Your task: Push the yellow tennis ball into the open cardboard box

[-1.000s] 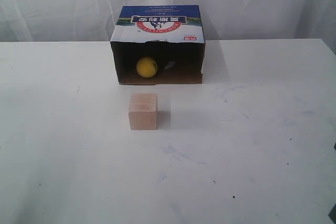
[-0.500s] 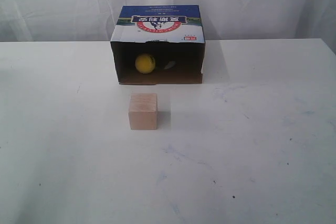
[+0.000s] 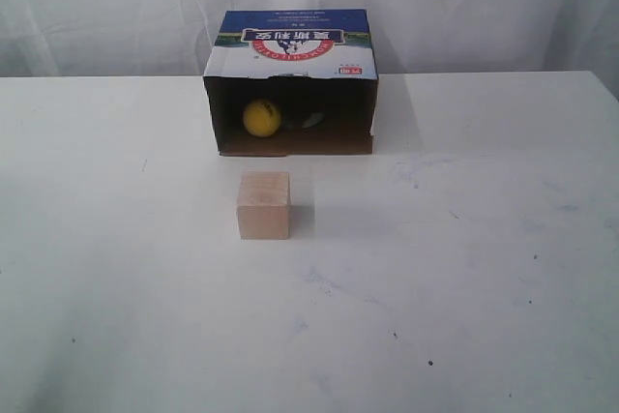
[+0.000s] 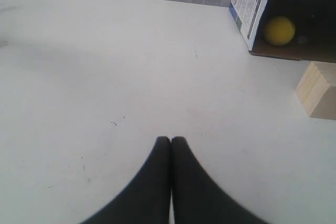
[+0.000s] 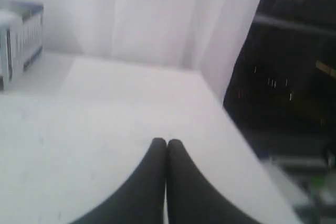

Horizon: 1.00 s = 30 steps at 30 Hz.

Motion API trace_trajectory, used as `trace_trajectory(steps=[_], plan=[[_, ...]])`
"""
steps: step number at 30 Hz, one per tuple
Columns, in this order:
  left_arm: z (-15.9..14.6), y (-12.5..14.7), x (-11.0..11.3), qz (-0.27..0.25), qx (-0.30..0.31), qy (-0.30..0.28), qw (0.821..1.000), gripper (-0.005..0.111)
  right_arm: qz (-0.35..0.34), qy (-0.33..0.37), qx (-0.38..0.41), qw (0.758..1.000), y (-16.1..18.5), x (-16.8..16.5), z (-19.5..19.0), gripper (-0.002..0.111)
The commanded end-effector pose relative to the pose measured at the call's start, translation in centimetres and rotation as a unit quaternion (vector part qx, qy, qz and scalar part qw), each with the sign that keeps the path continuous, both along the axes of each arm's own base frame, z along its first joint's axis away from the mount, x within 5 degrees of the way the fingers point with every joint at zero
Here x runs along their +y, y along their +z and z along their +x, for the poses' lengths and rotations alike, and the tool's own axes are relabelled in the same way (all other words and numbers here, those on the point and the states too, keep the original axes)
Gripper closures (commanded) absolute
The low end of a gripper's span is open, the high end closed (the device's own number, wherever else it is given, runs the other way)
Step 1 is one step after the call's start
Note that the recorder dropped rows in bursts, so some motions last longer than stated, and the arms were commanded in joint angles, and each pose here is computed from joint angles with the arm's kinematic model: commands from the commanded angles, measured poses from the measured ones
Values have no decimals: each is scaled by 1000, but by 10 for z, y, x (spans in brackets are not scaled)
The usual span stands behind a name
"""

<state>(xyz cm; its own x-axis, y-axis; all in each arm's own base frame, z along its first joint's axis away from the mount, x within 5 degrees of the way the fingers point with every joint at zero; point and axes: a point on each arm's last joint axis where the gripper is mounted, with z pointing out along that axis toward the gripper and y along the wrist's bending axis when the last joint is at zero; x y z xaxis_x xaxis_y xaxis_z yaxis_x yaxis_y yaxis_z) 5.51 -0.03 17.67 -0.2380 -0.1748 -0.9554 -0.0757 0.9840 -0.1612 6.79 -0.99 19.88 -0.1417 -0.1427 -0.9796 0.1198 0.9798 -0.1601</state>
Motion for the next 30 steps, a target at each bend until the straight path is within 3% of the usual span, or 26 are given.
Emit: trace_trajectory(steps=[1, 4, 9, 13, 30], plan=[[0, 0, 0, -4, -2, 3, 1000, 107, -61, -41, 170, 983, -27, -10, -10, 108], [0, 0, 0, -4, -2, 3, 1000, 107, -45, -38, 173, 983, -28, -9, -10, 108], [0, 0, 0, -4, -2, 3, 1000, 107, 22, 10, 100, 995, -18, 3, -4, 108], [0, 0, 0, -4, -2, 3, 1000, 107, -37, 13, 132, 990, -23, 1, -6, 108], [0, 0, 0, -4, -2, 3, 1000, 107, -40, 13, 133, 990, -23, 1, -6, 108]])
